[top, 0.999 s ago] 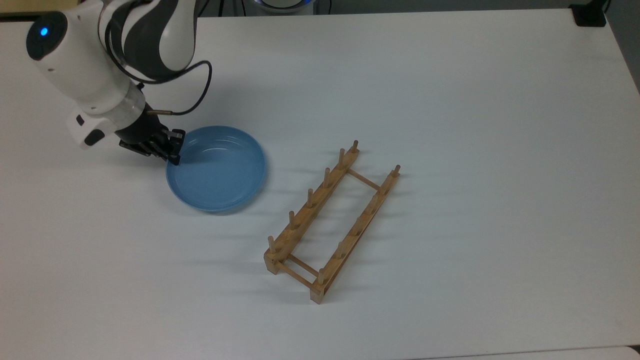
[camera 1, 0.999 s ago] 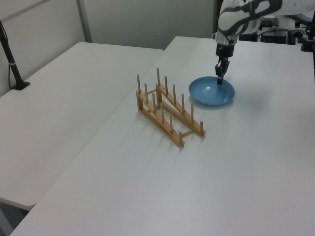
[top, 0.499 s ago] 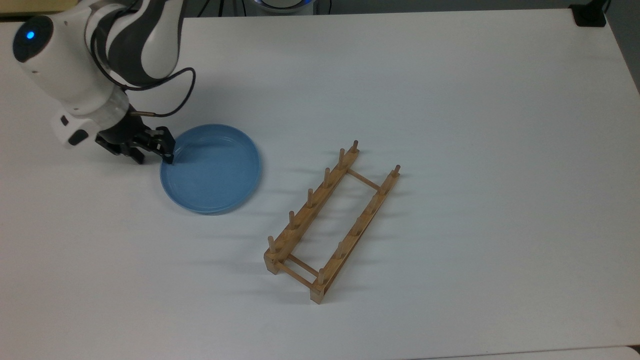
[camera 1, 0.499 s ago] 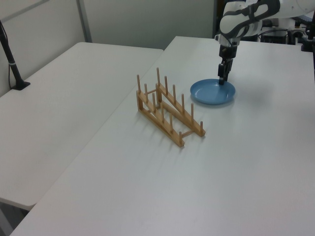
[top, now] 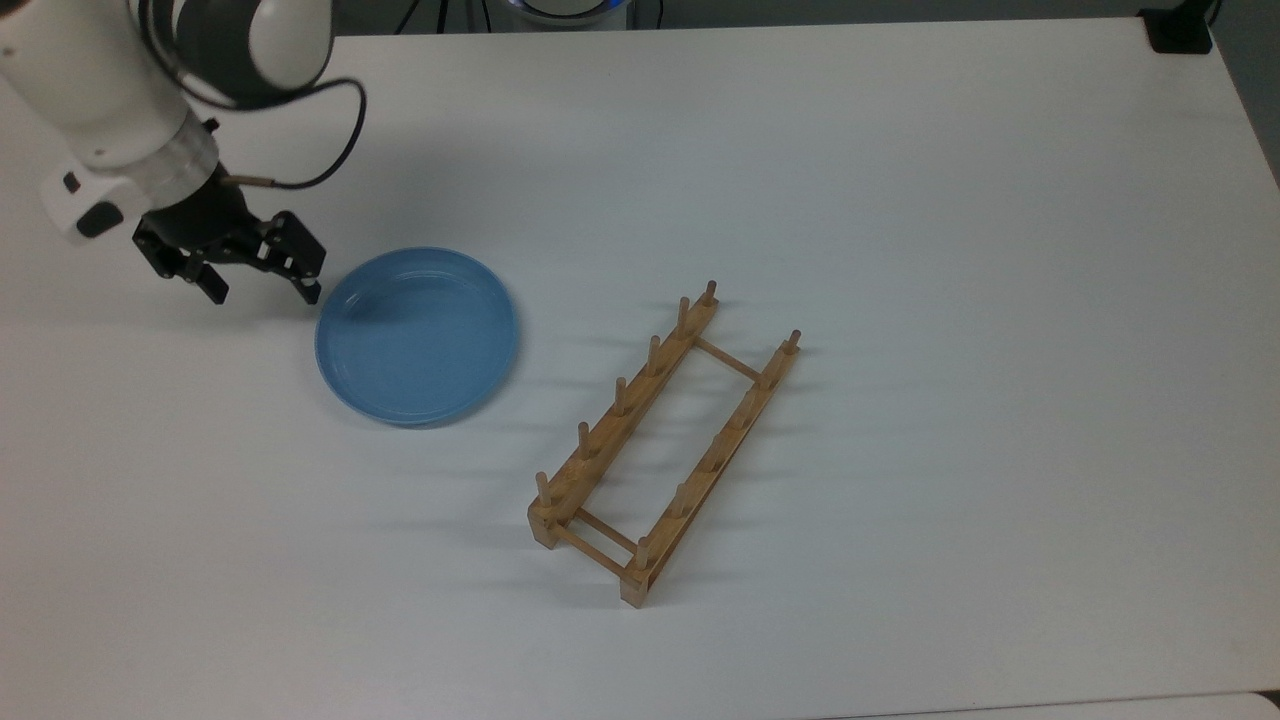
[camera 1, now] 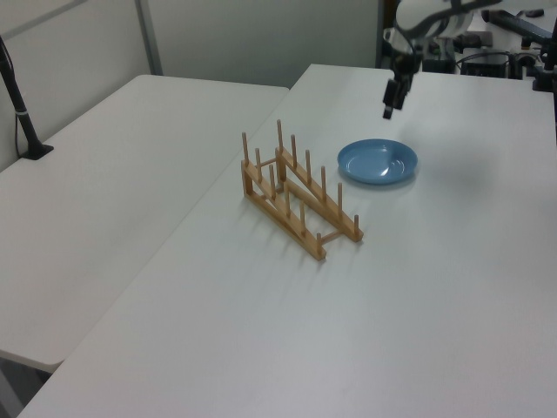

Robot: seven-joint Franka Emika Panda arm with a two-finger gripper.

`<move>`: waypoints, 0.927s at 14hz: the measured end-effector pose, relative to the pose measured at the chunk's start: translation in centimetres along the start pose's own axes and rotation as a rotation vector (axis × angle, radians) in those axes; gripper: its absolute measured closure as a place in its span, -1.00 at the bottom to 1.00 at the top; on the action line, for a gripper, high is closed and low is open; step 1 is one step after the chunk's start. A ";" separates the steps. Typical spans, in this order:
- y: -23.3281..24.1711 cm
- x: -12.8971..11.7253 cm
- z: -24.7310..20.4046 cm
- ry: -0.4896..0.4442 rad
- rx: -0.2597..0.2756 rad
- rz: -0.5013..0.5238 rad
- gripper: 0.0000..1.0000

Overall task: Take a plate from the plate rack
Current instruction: 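Open the gripper, release the plate rim, and raise the arm away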

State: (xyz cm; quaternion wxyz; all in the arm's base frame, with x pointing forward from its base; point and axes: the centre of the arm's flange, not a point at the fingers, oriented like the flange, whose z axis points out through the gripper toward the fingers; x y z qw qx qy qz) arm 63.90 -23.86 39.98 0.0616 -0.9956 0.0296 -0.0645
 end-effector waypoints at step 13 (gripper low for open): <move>-20.5 -7.4 -19.3 -0.191 -0.184 -0.038 -1.00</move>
